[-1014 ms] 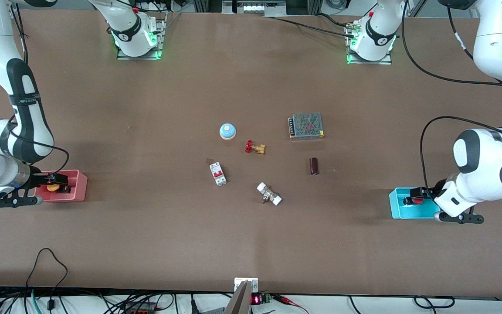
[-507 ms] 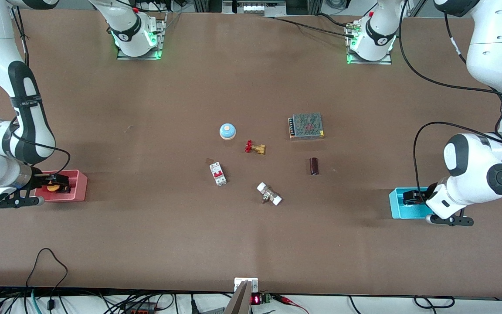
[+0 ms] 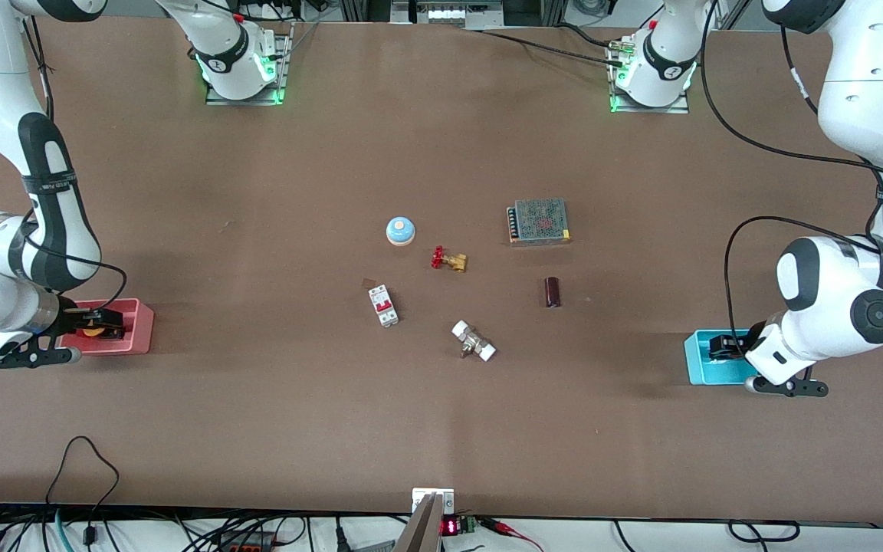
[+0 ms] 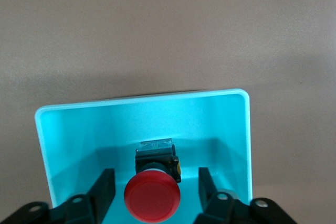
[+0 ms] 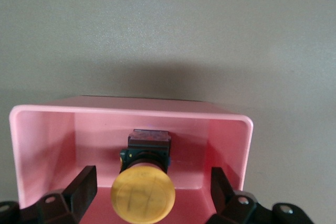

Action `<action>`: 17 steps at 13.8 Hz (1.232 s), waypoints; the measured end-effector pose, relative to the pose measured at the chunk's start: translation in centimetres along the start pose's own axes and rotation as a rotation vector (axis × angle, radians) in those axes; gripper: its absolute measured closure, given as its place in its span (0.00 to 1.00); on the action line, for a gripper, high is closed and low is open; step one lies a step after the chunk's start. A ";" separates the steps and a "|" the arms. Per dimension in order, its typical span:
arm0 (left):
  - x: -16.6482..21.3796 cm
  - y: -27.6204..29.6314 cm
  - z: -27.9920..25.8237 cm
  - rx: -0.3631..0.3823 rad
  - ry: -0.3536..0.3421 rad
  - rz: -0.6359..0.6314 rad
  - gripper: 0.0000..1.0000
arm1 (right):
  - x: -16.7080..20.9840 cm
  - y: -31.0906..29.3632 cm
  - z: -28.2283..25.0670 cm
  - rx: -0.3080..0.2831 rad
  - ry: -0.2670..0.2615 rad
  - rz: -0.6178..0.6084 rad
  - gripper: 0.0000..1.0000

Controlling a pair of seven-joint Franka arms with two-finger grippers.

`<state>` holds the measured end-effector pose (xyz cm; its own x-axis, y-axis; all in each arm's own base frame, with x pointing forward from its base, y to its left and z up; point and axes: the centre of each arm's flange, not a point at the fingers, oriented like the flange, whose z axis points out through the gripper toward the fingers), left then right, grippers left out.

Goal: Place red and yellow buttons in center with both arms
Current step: 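Close the right gripper on the yellow button while the left gripper grasps the red, then lift the yellow button with the right gripper while the left gripper lifts the red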

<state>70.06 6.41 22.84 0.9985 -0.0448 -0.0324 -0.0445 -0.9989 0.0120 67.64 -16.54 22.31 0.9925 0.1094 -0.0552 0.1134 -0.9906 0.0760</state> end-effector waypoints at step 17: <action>-0.2 -0.2 -5.1 0.017 0.017 -0.003 0.58 | 0.6 -0.1 -1.4 -0.001 0.007 -0.010 0.63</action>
<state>70.01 6.69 27.93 0.9990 -0.0422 -0.0157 -0.0423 -0.9991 -0.0046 68.33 -16.21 23.63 0.9916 0.1199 -0.0489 0.1234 -0.9894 0.0761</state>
